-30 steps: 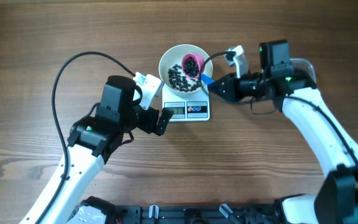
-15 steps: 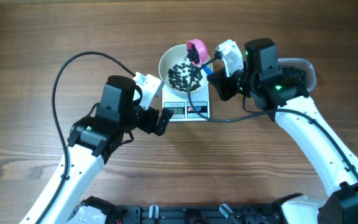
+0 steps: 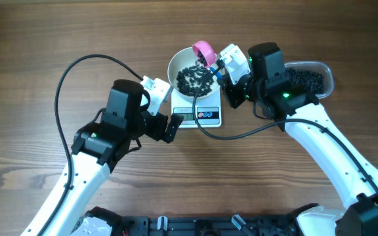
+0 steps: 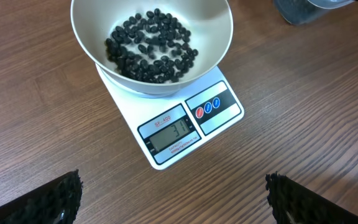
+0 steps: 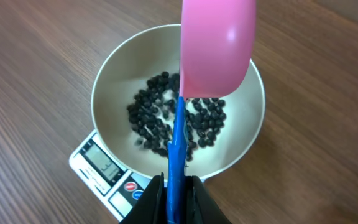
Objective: Scoop item into bowl and weigh 150g on scale
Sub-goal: 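Tip the scoop over the bowl to pour the beans in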
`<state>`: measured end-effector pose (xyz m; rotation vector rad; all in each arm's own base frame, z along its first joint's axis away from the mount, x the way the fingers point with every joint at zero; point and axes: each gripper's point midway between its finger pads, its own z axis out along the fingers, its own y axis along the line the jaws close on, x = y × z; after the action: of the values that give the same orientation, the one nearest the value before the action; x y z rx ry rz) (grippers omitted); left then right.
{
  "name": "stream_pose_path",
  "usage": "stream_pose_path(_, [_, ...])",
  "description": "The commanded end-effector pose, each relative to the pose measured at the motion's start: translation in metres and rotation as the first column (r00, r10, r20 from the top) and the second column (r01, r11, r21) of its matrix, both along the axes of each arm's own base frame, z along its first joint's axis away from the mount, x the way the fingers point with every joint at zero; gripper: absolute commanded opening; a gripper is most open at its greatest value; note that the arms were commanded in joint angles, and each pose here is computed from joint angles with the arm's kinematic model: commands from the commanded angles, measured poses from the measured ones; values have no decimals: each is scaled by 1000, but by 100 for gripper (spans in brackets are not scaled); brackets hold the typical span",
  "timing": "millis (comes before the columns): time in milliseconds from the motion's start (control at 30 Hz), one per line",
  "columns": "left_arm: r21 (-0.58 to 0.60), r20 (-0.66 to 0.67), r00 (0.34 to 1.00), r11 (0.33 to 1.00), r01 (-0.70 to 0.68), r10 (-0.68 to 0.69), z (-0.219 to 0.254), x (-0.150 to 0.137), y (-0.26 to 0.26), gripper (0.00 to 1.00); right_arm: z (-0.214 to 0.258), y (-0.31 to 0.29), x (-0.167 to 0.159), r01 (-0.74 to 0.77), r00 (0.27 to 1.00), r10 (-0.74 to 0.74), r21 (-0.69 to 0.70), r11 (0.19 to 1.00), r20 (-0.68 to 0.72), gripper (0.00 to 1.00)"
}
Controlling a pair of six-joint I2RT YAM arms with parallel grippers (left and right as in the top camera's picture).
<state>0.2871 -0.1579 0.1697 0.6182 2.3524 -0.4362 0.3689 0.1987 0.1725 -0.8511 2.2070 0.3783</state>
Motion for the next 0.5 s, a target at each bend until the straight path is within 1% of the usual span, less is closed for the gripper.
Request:
stream_pose_path(0, [6, -8, 1000, 1000, 20, -20, -4, -2, -2, 100, 16, 1, 5, -27, 997, 30, -34, 999, 77, 4])
stream_pose_path(167, [6, -8, 1000, 1000, 20, -20, -4, -2, -2, 100, 12, 0, 3, -72, 992, 80, -81, 994, 98, 4])
stream_pose_path(467, [6, -8, 1000, 1000, 20, -20, -4, -2, -2, 100, 10, -6, 6, -57, 991, 70, -121, 991, 110, 4])
